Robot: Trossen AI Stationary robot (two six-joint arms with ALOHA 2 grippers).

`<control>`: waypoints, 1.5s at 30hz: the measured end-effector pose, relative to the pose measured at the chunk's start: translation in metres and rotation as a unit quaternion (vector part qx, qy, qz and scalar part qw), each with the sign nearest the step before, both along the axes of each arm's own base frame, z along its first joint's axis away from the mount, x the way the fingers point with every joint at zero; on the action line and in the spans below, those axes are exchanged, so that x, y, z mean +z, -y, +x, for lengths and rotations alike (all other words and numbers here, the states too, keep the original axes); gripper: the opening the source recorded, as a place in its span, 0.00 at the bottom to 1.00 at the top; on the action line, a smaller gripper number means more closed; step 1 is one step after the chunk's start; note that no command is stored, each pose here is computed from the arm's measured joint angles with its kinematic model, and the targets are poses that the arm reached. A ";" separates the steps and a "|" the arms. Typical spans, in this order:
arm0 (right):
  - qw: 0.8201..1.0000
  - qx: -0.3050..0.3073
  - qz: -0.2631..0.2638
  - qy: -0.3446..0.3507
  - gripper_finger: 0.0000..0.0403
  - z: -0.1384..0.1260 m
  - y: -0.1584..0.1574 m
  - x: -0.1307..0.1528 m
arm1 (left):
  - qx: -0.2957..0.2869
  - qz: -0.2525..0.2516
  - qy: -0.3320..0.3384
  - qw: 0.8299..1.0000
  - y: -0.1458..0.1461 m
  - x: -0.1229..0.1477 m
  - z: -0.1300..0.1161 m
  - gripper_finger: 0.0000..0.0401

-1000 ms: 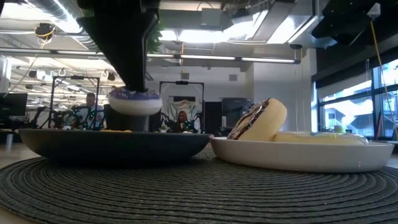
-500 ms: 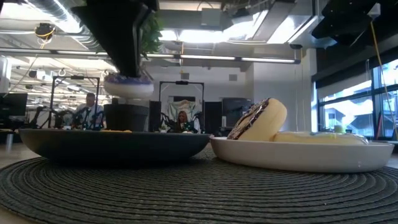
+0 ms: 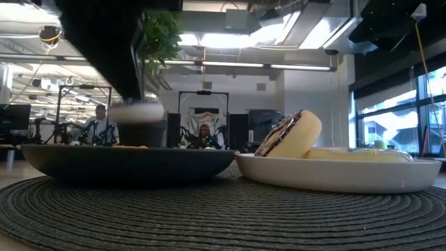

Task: Pick & Place donuts
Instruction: Put the small blue donut onto the black plate

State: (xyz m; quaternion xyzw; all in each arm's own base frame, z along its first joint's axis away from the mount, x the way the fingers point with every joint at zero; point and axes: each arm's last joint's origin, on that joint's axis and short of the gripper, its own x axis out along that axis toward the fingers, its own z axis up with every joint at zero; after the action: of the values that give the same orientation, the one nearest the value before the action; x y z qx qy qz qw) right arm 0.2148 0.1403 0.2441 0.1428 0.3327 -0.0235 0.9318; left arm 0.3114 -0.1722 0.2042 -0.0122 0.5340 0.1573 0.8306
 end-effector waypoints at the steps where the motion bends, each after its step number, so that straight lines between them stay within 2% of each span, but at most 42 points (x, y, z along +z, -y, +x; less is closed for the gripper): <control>1: 1.000 0.000 0.000 0.000 0.37 0.000 0.000 0.000 | -0.004 -0.007 0.001 1.000 0.000 -0.005 0.000 0.04; 5: 1.000 0.000 -0.001 0.000 0.37 0.000 0.000 0.000 | -0.008 -0.017 0.004 1.000 0.001 -0.015 0.003 0.04; 14: 1.000 0.000 -0.001 0.000 0.37 0.000 0.000 0.000 | 0.020 -0.021 0.004 1.000 -0.013 -0.030 0.003 0.04; 45: 1.000 0.000 -0.001 0.000 0.37 0.000 0.000 0.000 | 0.021 -0.033 0.005 0.999 -0.007 -0.030 0.001 0.04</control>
State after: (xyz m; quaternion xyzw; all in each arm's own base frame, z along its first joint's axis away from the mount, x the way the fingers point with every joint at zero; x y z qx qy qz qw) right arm 0.2150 0.1400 0.2441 0.1417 0.3326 -0.0238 0.9321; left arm 0.3120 -0.1652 0.1739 -0.0515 0.5343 0.1575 0.8289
